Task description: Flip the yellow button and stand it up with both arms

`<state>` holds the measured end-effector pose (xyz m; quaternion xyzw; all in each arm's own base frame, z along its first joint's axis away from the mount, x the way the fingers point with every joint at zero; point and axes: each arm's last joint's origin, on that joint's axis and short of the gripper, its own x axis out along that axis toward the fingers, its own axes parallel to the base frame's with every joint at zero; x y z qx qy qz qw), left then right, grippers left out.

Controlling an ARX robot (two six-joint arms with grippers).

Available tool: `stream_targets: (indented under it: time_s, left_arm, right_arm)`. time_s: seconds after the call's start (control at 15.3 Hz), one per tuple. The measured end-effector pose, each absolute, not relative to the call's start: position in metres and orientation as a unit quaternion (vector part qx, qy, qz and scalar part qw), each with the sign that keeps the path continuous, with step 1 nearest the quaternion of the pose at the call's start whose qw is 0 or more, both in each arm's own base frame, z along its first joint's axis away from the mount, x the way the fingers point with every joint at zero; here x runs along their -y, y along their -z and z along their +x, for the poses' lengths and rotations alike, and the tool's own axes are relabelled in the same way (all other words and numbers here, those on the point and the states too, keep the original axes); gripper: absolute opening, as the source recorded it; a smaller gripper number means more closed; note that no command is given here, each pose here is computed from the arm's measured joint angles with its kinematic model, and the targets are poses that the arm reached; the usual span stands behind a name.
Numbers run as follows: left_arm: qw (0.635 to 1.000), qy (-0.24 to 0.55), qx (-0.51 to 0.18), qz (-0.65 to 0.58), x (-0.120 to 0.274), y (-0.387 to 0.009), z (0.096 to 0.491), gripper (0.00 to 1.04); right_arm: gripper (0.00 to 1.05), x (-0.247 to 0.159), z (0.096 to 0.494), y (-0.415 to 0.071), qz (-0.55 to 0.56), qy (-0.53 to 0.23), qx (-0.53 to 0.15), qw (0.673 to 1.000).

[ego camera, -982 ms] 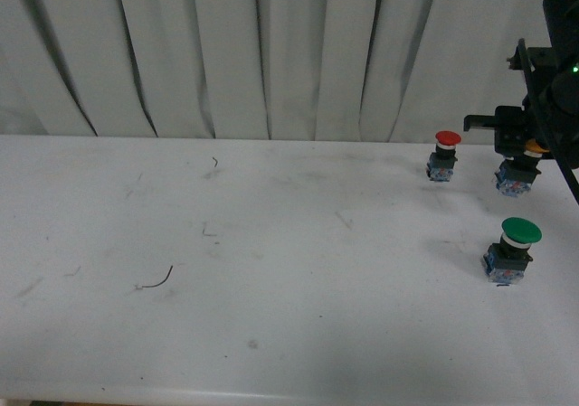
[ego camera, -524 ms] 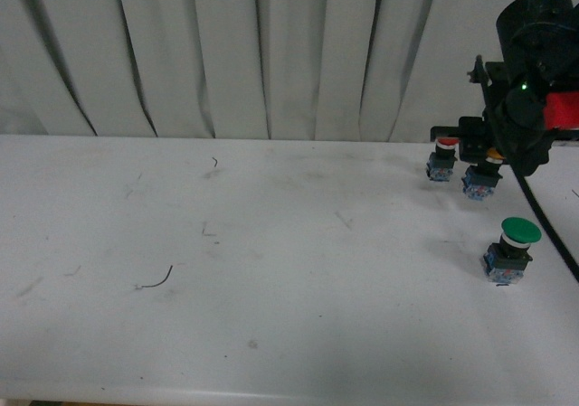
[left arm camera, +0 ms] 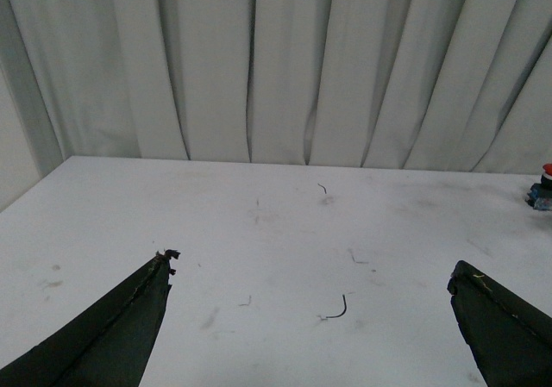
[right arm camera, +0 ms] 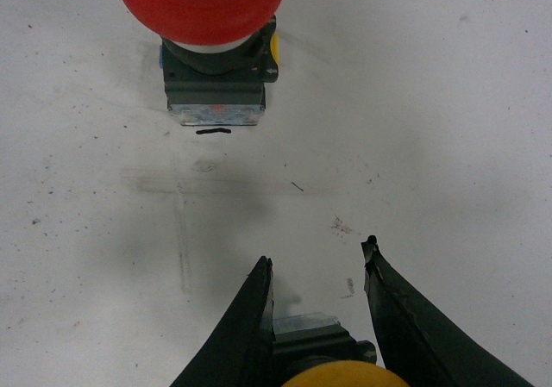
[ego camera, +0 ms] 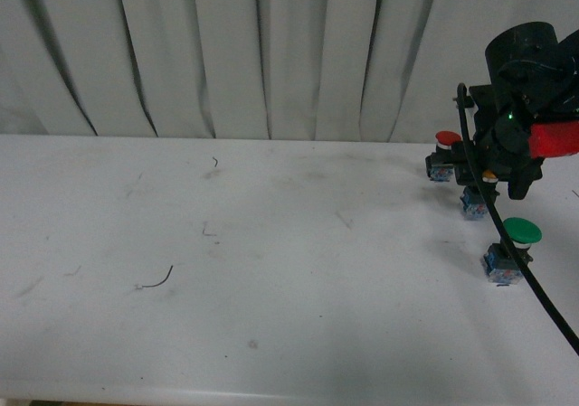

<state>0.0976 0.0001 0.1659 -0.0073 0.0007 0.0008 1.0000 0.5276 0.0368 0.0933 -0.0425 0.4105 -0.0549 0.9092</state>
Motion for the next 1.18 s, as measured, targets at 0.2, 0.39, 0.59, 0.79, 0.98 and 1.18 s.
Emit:
stream_targets:
  time_s: [0.2, 0.39, 0.59, 0.79, 0.98, 1.18]
  left_arm:
    - [1.000, -0.001, -0.001, -0.007, -0.0001, -0.1659, 0.0976, 0.98]
    - [1.000, -0.001, -0.001, -0.007, -0.0001, -0.1659, 0.0976, 0.98]
    - [1.000, -0.001, -0.001, -0.007, -0.0001, -0.1659, 0.0976, 0.98]
    - [1.000, -0.001, -0.001, -0.007, -0.0001, -0.1659, 0.0976, 0.98]
    - [1.000, -0.001, -0.001, -0.007, -0.0001, -0.1659, 0.0976, 0.98]
    - [1.000, -0.001, -0.001, -0.008, -0.0001, -0.1659, 0.0976, 0.98]
  right_arm:
    - [0.32, -0.0355, 0.5263, -0.0879, -0.041, 0.059, -0.412, 0.908]
    - [0.32, -0.0354, 0.5251, -0.0843, -0.042, 0.064, -0.407, 0.910]
    - [0.32, -0.0356, 0.5249, -0.0832, -0.042, 0.063, -0.404, 0.912]
    - [0.53, -0.0360, 0.5252, -0.0833, -0.042, 0.064, -0.400, 0.913]
    - [0.84, -0.0360, 0.5253, -0.0834, -0.042, 0.063, -0.400, 0.913]
    - [0.98, -0.0363, 0.5255, -0.0835, -0.042, 0.062, -0.398, 0.915]
